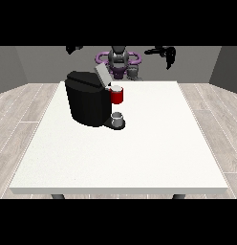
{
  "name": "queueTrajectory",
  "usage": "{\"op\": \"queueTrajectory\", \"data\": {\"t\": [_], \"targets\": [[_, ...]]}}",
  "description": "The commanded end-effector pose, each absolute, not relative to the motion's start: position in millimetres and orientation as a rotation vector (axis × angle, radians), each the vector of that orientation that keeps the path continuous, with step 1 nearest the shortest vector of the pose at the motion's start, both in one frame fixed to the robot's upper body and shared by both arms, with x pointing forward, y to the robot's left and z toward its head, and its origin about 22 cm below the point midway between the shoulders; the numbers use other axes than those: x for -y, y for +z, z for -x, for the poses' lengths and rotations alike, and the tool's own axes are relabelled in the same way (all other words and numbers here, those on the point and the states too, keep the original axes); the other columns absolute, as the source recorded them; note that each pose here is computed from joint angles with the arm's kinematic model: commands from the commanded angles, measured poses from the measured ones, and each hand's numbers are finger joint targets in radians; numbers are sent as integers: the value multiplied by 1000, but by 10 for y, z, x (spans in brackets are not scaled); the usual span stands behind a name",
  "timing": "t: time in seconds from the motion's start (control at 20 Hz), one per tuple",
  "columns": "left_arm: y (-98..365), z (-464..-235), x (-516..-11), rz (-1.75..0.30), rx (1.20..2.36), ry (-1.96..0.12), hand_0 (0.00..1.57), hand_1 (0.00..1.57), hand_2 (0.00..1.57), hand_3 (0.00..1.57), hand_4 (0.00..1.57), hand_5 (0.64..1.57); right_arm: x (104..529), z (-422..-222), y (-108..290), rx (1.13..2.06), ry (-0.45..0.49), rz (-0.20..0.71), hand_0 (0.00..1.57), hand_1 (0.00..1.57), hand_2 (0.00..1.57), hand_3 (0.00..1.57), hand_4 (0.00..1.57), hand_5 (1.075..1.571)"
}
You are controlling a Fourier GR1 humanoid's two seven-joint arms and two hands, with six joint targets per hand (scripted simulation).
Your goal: Insert the coffee pod into the coffee machine and close the lid
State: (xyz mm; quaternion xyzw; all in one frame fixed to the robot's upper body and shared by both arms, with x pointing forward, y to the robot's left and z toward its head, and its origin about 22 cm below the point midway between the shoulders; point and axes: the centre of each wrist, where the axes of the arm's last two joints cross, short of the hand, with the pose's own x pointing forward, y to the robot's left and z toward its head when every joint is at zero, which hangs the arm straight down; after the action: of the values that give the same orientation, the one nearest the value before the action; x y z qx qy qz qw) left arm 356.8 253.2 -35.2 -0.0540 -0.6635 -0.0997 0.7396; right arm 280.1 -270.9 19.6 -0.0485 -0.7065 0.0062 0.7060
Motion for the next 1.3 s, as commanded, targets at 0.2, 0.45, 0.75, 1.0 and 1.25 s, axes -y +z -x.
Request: {"op": "queueTrajectory", "data": {"t": [0.2, 0.45, 0.75, 1.0, 1.25], "targets": [[-410, -3357, -2571, 128, 1512, -148, 0, 0, 0, 0, 88, 1571, 2629, -3026, 682, 1655, 179, 30, 0, 0, 0, 0, 137, 1571], [-238, -3267, -2454, 154, 1534, -151, 0, 0, 0, 0, 0, 1571, 2547, -3029, 507, 1640, 200, 20, 0, 0, 0, 0, 0, 1571], [-130, -3144, -2427, 161, 1580, -134, 0, 0, 0, 0, 0, 1571, 2557, -3278, 596, 1672, 152, 15, 0, 0, 0, 0, 0, 1571], [100, -3176, -2379, 155, 1609, -184, 0, 0, 0, 0, 0, 1571, 2672, -3445, 612, 1659, 101, 10, 0, 0, 0, 0, 0, 1571], [138, -3038, -2558, 116, 1630, -147, 0, 0, 0, 0, 0, 1571, 2587, -3515, 520, 1677, 160, -15, 0, 0, 0, 0, 0, 1571]]}}
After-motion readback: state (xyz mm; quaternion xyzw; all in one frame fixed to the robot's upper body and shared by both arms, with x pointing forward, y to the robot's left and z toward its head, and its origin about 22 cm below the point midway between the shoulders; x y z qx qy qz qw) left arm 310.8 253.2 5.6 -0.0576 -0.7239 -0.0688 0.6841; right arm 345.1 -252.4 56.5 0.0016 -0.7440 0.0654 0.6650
